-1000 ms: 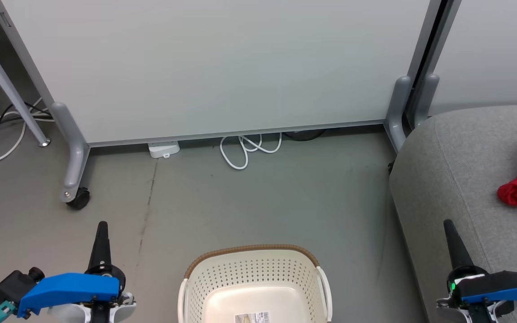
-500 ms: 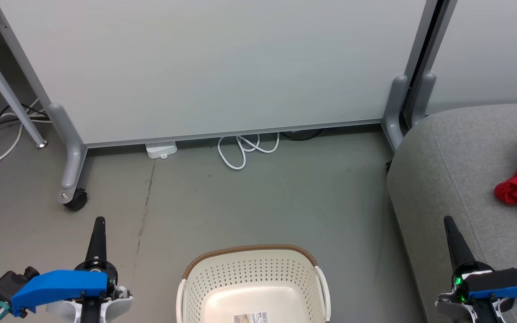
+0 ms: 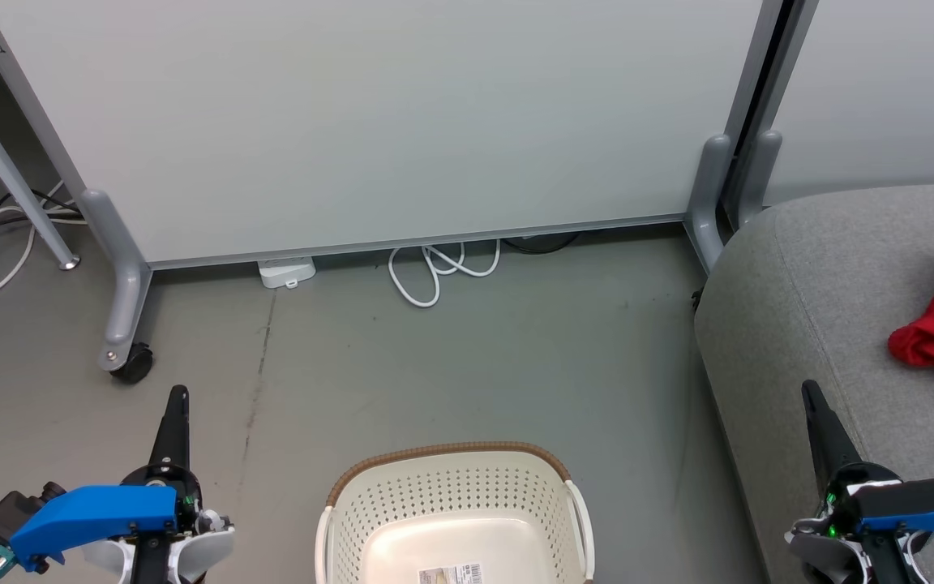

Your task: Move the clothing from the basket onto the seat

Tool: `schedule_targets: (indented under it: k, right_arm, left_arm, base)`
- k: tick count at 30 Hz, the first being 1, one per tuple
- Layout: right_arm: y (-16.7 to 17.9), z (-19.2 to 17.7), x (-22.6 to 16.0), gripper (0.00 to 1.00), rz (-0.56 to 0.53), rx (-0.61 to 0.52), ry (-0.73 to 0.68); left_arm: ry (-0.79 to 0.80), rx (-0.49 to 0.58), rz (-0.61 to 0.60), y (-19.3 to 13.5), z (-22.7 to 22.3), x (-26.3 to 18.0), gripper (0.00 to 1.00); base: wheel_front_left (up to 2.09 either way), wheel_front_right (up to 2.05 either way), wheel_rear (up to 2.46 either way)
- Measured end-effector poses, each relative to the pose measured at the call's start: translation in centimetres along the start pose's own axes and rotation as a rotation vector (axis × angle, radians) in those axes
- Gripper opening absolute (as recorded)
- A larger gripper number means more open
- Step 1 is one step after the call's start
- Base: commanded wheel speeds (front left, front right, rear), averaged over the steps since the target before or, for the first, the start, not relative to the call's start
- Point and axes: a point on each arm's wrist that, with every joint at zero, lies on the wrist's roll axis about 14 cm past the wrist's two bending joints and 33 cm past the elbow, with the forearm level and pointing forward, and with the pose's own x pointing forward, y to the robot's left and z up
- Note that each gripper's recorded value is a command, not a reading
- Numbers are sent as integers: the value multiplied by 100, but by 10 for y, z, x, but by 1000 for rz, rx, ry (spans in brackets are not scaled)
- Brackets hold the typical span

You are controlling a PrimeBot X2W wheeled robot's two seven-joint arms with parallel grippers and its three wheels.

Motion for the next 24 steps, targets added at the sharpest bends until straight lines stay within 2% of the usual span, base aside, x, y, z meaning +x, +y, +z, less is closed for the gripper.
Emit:
schedule_targets:
  k: [24]
  right_arm:
    - [8,5,1,0,33,169,-2]
  left_arm:
    - [16,-177,-49,-12,1,6,0]
  base:
    - [0,0,0]
